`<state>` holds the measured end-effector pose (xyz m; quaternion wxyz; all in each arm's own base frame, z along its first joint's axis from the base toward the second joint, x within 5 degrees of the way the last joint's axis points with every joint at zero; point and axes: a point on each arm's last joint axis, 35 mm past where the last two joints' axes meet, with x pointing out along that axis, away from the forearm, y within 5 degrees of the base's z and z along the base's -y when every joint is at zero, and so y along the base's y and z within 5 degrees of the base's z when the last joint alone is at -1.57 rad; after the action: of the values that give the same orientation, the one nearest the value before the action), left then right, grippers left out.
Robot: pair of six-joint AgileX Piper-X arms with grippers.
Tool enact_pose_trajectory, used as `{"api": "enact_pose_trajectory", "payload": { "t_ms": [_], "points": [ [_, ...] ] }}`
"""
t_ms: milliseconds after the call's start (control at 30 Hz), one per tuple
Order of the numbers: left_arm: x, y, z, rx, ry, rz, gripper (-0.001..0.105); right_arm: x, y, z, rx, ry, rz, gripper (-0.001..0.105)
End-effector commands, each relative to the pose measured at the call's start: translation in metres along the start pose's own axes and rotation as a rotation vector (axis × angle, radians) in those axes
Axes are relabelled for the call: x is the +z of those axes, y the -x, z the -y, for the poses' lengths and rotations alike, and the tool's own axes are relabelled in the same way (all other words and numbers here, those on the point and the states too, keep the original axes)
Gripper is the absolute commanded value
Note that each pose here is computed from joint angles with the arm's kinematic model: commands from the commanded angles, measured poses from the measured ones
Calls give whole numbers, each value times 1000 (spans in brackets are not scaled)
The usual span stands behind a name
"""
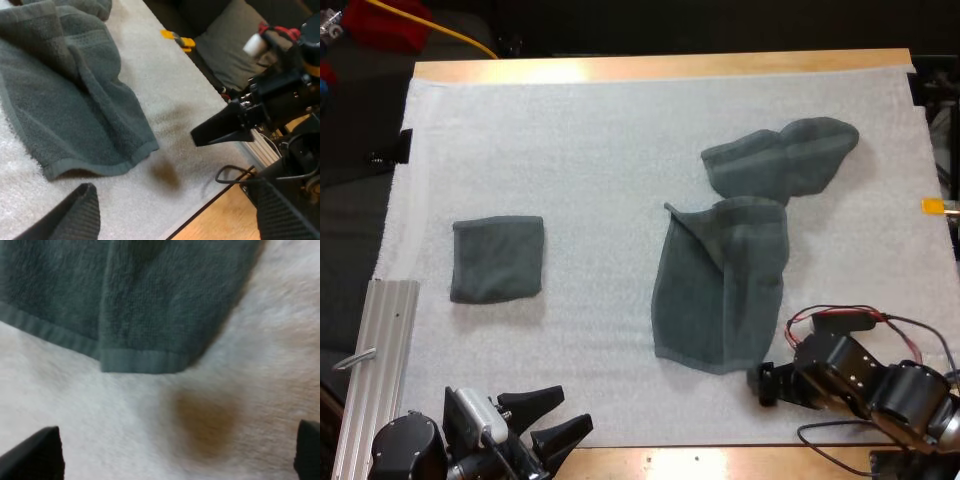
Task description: Pick towel from pile, fold and stack
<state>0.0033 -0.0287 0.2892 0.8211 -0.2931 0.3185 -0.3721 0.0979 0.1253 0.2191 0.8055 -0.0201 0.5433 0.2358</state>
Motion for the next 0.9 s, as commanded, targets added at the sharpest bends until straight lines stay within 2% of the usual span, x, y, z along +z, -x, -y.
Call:
{"api": "enact_pose_trajectory", "payload": {
  "t_ms": [0,100,167,400,533,633,867],
  "points": [
    [1,-1,0,-18,12,-21,64,-1,-3,0,30,-35,16,90],
    [1,-1,0,-33,9,-32,64,-5,-11,2,38,-66,21,90],
    [1,-1,0,-37,7,-36,64,-8,-14,4,29,-36,16,90],
    [0,-1,0,-42,5,-42,64,-16,-14,9,-23,295,-44,90],
    [0,-1,0,-42,5,-42,64,-17,-16,11,-52,395,-44,90],
    [0,-1,0,-40,5,-41,64,-18,-19,14,-94,401,-33,90],
    [0,-1,0,-40,5,-41,64,-15,-40,11,-105,403,-70,90]
  ]
}}
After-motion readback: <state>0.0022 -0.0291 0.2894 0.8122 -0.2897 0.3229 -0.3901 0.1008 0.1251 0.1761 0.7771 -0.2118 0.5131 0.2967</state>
